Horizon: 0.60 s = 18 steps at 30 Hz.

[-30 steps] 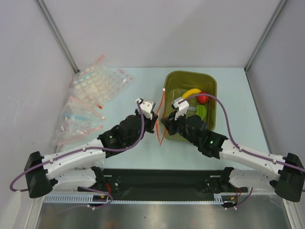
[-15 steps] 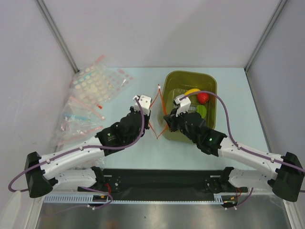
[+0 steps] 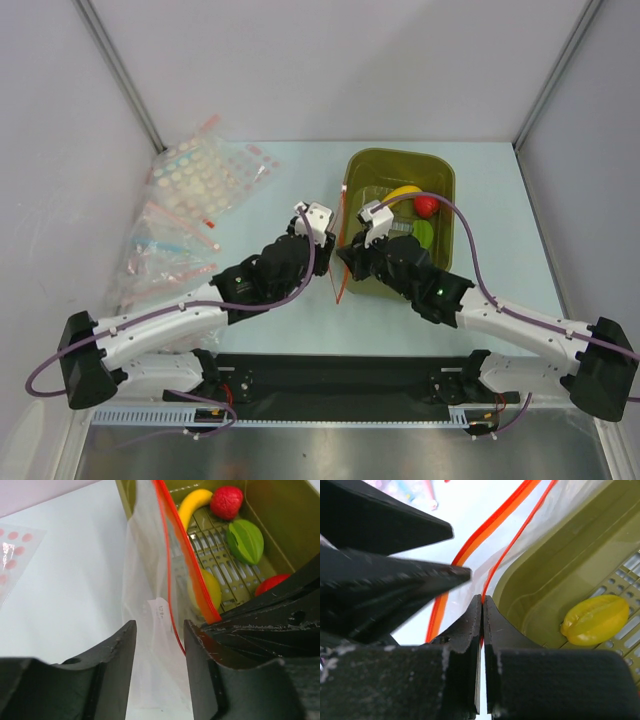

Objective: Place the food in the zip-top bag and seal the zipper
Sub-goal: Open the zipper of the food storage bag at the center of the board.

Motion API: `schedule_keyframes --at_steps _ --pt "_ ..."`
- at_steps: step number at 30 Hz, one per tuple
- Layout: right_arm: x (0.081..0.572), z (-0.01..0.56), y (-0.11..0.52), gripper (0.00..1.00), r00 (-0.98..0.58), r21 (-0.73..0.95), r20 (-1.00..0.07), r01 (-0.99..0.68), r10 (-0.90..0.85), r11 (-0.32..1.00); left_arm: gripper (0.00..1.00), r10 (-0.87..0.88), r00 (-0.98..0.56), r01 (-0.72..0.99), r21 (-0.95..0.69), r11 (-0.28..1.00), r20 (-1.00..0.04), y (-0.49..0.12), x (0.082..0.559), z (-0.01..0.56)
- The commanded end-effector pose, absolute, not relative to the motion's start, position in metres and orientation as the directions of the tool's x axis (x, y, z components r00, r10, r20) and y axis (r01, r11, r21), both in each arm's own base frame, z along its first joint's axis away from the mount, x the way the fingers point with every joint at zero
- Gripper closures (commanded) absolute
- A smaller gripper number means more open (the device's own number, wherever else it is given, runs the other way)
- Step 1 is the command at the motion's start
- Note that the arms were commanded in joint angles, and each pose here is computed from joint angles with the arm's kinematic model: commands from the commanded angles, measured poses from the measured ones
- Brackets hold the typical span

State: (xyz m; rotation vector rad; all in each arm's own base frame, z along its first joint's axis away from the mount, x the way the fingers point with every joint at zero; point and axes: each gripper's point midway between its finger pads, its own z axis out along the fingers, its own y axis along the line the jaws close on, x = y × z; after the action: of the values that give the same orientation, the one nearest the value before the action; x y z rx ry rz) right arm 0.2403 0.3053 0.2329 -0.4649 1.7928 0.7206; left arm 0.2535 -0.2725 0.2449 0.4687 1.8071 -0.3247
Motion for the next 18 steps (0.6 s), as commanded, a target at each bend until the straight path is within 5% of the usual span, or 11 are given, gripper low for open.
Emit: schedule_keyframes --at_steps 1,8,11,15,18 --pt "0.24 0.264 0.315 1.0 -0.271 0.252 -0.959 -0.663 0.088 0.705 0.48 0.103 -0.225 0.524 -0.031 0.851 -0.969 -0.29 0.25 0.255" --pt "0.232 0.269 0.318 1.0 -0.253 0.241 -0.964 -0.682 0.086 0.69 0.45 0.146 -0.254 0.521 -0.008 0.853 -0.956 -0.299 0.255 0.242" --pt "0.235 0.271 0.312 1.0 -0.248 0.242 -0.964 -0.657 0.099 0.714 0.61 0.184 -0.27 0.484 0.032 0.875 -0.945 -0.295 0.261 0.233" --pt "0.244 0.271 0.296 0.98 -0.24 0.248 -0.962 -0.585 0.128 0.772 0.97 0.211 -0.267 0.417 0.085 0.905 -0.94 -0.282 0.268 0.233" --pt "0.251 0.266 0.284 0.86 -0.259 0.272 -0.954 -0.524 0.153 0.807 1.0 0.222 -0.261 0.383 0.11 0.917 -0.939 -0.27 0.269 0.238"
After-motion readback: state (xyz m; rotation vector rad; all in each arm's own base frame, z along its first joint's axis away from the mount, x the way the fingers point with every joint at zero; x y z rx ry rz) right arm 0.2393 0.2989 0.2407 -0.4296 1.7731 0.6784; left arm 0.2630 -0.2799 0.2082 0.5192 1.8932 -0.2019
